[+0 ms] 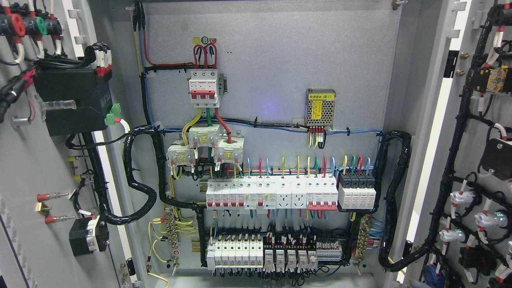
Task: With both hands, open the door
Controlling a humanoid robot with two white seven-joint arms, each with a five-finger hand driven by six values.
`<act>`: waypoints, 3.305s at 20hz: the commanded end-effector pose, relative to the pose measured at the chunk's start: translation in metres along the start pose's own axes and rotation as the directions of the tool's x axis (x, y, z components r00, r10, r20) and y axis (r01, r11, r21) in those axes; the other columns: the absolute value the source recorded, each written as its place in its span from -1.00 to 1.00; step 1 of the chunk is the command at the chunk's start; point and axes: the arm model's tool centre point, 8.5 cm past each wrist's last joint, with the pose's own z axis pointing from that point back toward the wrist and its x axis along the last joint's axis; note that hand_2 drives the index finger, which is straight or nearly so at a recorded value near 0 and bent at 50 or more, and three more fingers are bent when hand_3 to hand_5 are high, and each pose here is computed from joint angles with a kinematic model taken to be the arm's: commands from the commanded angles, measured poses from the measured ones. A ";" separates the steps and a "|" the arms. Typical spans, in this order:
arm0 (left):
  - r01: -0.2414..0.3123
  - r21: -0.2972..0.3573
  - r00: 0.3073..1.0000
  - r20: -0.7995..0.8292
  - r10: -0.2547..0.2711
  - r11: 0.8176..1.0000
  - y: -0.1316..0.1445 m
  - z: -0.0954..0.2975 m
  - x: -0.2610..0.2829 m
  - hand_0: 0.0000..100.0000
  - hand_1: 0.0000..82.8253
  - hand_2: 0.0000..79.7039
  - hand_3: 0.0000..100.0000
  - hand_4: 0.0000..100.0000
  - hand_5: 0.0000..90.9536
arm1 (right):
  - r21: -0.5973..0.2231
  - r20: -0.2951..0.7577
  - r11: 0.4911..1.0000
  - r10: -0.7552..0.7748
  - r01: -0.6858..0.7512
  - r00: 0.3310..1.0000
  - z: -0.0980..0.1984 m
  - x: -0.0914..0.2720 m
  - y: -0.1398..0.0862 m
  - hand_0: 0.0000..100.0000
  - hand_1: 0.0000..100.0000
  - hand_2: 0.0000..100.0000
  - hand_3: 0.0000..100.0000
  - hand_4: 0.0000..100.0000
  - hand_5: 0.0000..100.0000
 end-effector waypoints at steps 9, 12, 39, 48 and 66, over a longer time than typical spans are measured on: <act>0.042 0.075 0.942 0.328 -0.064 0.996 0.005 -0.058 0.030 -1.00 -1.00 -1.00 -1.00 -1.00 -1.00 | -0.047 -0.008 0.999 -0.021 0.020 1.000 0.002 0.003 -0.017 -0.24 -1.00 -1.00 -1.00 -1.00 -1.00; 0.039 0.084 0.928 0.367 -0.067 0.996 0.005 -0.069 0.033 -1.00 -1.00 -1.00 -1.00 -1.00 -1.00 | -0.058 -0.006 0.998 -0.033 0.032 0.999 0.004 0.003 -0.019 -0.24 -1.00 -1.00 -1.00 -1.00 -1.00; 0.137 0.229 0.872 0.433 -0.226 0.964 0.059 -0.044 0.051 -1.00 -1.00 -1.00 -1.00 -1.00 -1.00 | -0.183 -0.040 0.982 -0.053 0.045 0.998 0.029 0.007 -0.029 -0.24 -1.00 -1.00 -1.00 -1.00 -1.00; 0.162 0.281 0.864 0.423 -0.273 0.946 0.098 -0.031 0.061 -1.00 -1.00 -1.00 -1.00 -1.00 -1.00 | -0.221 -0.066 0.975 -0.027 0.012 0.997 0.040 0.008 -0.039 -0.24 -1.00 -1.00 -1.00 -1.00 -1.00; 0.211 0.402 0.896 0.285 -0.341 0.891 0.194 0.014 0.065 -1.00 -1.00 -1.00 -1.00 -1.00 -1.00 | -0.279 -0.084 0.960 -0.027 0.003 0.996 0.059 0.017 -0.050 -0.24 -1.00 -1.00 -1.00 -1.00 -1.00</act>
